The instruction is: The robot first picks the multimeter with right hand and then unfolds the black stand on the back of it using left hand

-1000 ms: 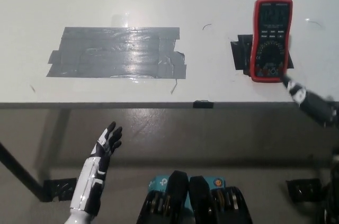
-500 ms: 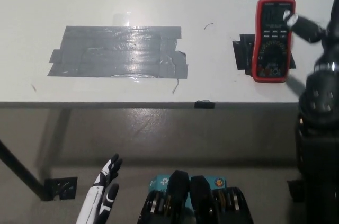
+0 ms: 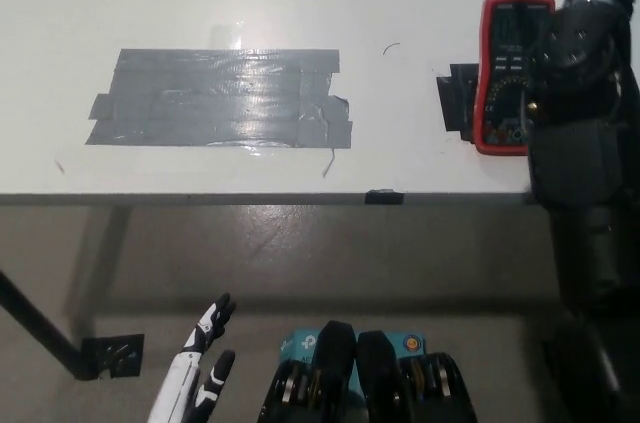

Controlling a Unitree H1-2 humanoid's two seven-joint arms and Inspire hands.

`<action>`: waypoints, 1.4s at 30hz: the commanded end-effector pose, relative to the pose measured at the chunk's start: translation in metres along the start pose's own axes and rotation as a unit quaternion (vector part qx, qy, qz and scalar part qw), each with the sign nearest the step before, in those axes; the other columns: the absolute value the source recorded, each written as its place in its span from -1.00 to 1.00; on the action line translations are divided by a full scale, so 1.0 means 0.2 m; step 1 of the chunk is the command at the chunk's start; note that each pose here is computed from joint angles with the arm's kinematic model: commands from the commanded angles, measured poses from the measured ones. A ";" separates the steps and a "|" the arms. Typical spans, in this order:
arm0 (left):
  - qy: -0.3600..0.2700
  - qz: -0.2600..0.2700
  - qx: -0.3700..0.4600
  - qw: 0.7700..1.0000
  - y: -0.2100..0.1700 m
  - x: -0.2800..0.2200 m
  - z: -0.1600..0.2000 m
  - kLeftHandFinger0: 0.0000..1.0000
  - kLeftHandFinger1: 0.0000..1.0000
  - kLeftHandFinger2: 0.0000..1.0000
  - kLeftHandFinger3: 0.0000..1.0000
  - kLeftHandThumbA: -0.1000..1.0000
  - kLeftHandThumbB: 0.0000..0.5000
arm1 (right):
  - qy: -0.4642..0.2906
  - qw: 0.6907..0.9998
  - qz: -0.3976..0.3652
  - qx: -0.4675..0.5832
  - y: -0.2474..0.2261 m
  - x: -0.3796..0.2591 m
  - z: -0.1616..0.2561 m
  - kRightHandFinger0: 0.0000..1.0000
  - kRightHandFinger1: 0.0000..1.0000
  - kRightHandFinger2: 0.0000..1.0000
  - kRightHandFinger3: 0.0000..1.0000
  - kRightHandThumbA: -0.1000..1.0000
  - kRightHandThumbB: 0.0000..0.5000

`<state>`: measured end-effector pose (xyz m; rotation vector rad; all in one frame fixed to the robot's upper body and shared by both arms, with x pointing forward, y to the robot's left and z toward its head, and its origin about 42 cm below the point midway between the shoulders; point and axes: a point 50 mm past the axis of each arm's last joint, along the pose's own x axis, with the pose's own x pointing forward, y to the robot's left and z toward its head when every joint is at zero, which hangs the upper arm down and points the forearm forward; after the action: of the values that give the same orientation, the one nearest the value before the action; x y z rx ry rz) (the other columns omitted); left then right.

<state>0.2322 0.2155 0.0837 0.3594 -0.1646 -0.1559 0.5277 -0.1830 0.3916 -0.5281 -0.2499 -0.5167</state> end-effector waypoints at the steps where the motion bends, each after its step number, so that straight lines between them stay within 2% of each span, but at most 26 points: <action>1: -0.016 0.012 0.013 1.000 0.04 0.01 0.03 1.00 1.00 1.00 1.00 1.00 -0.34 | -0.001 1.000 -0.015 0.014 0.03 0.05 0.18 1.00 1.00 1.00 1.00 0.90 0.91; 3: -0.018 0.013 0.011 1.000 0.04 0.02 0.03 1.00 1.00 1.00 1.00 1.00 -0.35 | -0.003 1.000 -0.002 0.002 0.07 0.05 0.19 1.00 1.00 1.00 1.00 1.00 0.96; 5: -0.019 0.013 0.012 1.000 0.05 0.02 0.03 1.00 1.00 1.00 1.00 1.00 -0.36 | -0.009 1.000 0.009 -0.008 0.09 0.04 0.20 1.00 1.00 1.00 1.00 1.00 0.93; 6: -0.020 0.014 0.011 1.000 0.05 0.02 0.02 1.00 1.00 1.00 1.00 1.00 -0.38 | -0.015 1.000 0.010 -0.024 0.10 0.04 0.20 1.00 1.00 1.00 1.00 1.00 1.00; 10: -0.017 0.010 0.018 1.000 0.05 0.02 0.03 1.00 1.00 1.00 1.00 1.00 -0.40 | -0.019 0.998 0.026 -0.045 0.15 0.01 0.19 1.00 1.00 1.00 1.00 1.00 1.00; 19: -0.017 0.011 0.017 1.000 0.05 0.02 0.03 1.00 1.00 1.00 1.00 1.00 -0.36 | 0.010 0.997 0.036 -0.061 0.23 0.00 0.10 1.00 1.00 1.00 1.00 1.00 1.00; 24: -0.019 0.009 0.024 0.999 0.05 0.02 0.03 1.00 1.00 1.00 1.00 1.00 -0.42 | 0.039 0.997 0.051 -0.046 0.25 0.01 0.04 1.00 1.00 1.00 1.00 1.00 1.00; 29: -0.018 0.009 0.029 0.999 0.07 0.02 0.02 1.00 1.00 1.00 1.00 1.00 -0.35 | 0.054 0.996 0.045 -0.048 0.27 0.00 -0.02 1.00 1.00 1.00 1.00 1.00 1.00; 32: -0.020 0.011 0.027 0.999 0.06 0.01 0.02 1.00 1.00 1.00 1.00 1.00 -0.44 | 0.062 0.996 0.044 -0.045 0.28 0.00 -0.06 1.00 1.00 1.00 1.00 0.99 1.00; 42: -0.016 0.013 0.029 0.999 0.06 0.00 0.01 1.00 1.00 1.00 1.00 1.00 -0.45 | 0.082 0.994 0.047 -0.057 0.30 0.04 -0.13 1.00 1.00 1.00 1.00 0.97 1.00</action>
<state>0.2343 0.2199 0.0854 0.3942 -0.1705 -0.1600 0.5583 -0.1607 0.2984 -0.6550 0.0915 -0.4437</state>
